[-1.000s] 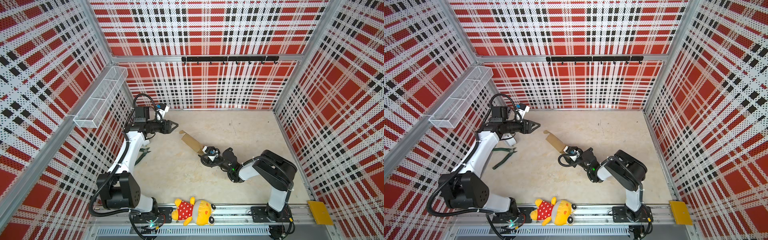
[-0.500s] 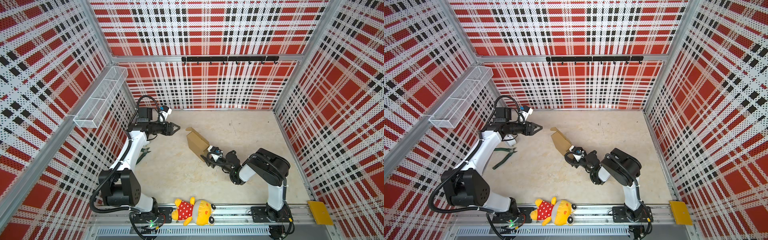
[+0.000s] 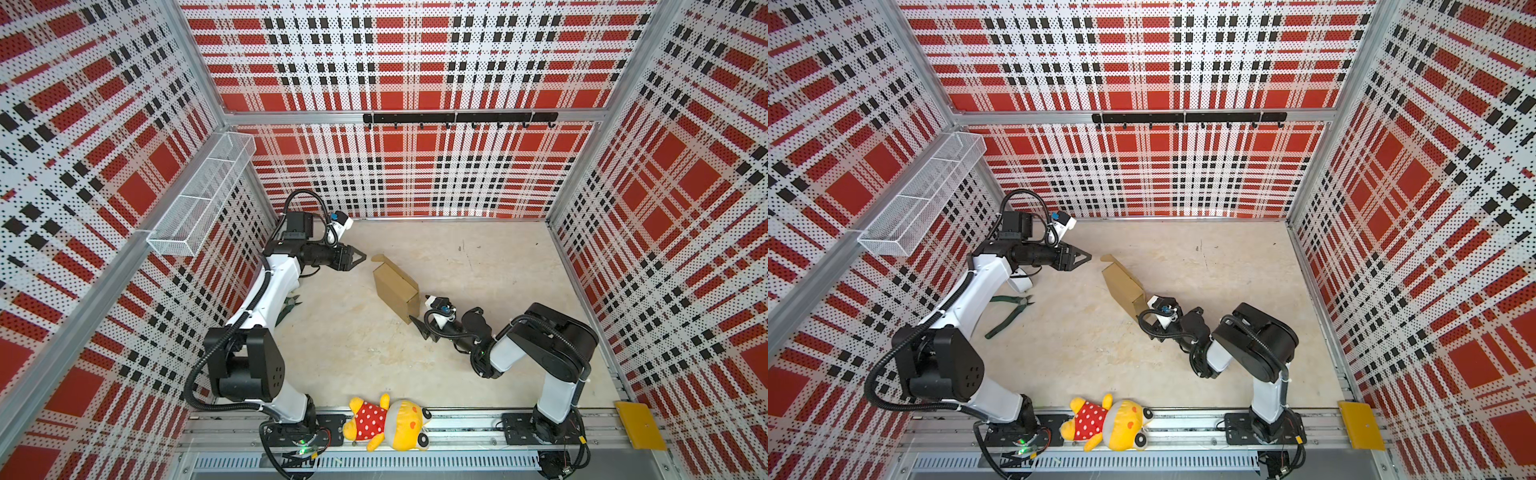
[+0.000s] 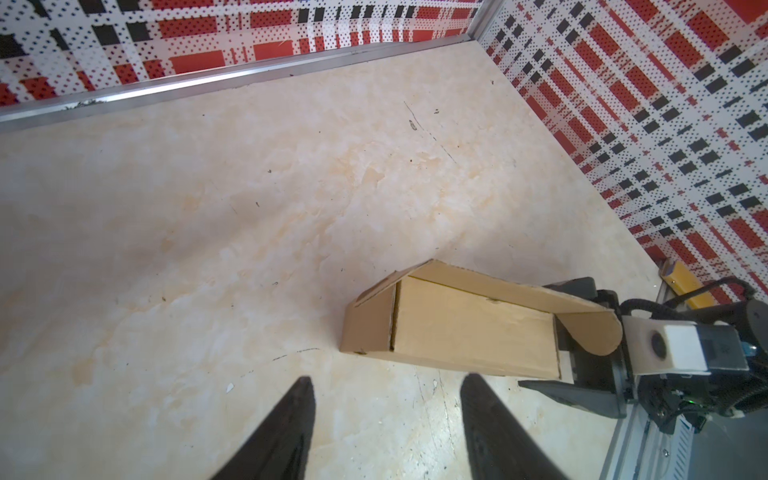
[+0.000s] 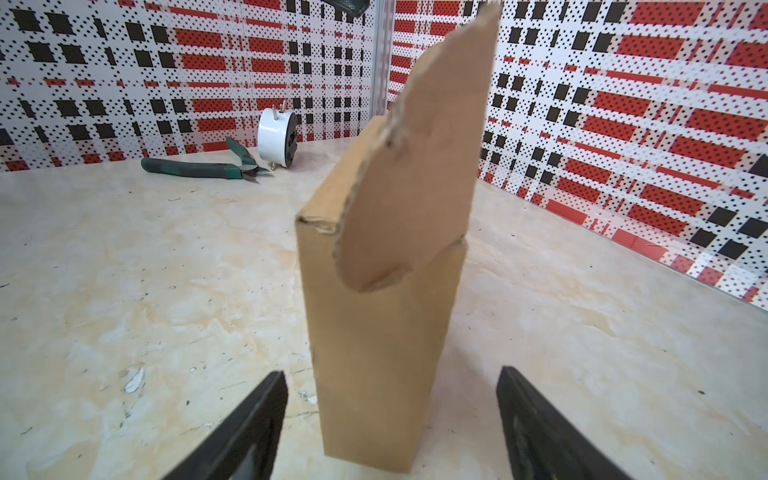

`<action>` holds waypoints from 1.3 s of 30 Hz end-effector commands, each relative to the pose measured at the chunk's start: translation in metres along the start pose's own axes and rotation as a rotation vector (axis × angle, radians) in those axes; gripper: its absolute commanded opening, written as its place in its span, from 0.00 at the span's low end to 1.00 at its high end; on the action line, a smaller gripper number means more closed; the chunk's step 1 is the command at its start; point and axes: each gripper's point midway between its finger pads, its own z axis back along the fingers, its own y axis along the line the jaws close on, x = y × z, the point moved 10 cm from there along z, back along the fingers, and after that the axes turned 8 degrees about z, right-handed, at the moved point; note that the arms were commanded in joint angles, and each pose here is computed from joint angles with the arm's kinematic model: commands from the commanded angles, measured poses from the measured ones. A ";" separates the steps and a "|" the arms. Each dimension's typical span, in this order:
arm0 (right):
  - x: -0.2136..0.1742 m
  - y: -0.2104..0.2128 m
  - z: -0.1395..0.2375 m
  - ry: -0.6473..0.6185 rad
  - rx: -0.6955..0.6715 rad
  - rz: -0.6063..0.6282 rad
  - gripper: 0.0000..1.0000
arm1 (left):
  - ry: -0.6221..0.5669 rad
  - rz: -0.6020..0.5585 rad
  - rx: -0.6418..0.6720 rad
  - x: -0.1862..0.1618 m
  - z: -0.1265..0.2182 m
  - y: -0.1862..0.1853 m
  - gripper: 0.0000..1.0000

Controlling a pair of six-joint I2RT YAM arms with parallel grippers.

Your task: Fold the paper box

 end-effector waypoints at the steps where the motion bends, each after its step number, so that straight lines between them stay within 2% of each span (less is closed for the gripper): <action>1: 0.016 -0.006 0.013 -0.066 -0.043 -0.008 0.81 | 0.027 -0.092 -0.026 0.007 -0.009 -0.004 0.60; 4: 0.016 -0.007 0.021 -0.040 -0.014 -0.011 0.79 | 0.009 -0.182 -0.040 0.011 -0.015 -0.002 0.60; 11: 0.028 -0.021 0.038 -0.043 0.063 -0.120 0.72 | 0.017 -0.352 -0.045 0.012 -0.028 0.004 0.62; 15: 0.040 -0.029 0.040 0.037 0.074 -0.127 0.70 | 0.065 -0.352 -0.043 0.013 -0.038 0.008 0.62; 20: 0.055 -0.040 0.045 0.107 0.089 -0.086 0.69 | 0.102 -0.428 -0.042 0.009 -0.050 0.006 0.62; 28: 0.071 -0.054 0.038 0.161 0.121 -0.023 0.67 | 0.131 -0.400 -0.069 0.011 -0.061 -0.001 0.59; 39: 0.085 -0.059 0.015 0.137 0.195 0.009 0.63 | 0.164 -0.327 -0.121 0.007 -0.059 -0.011 0.48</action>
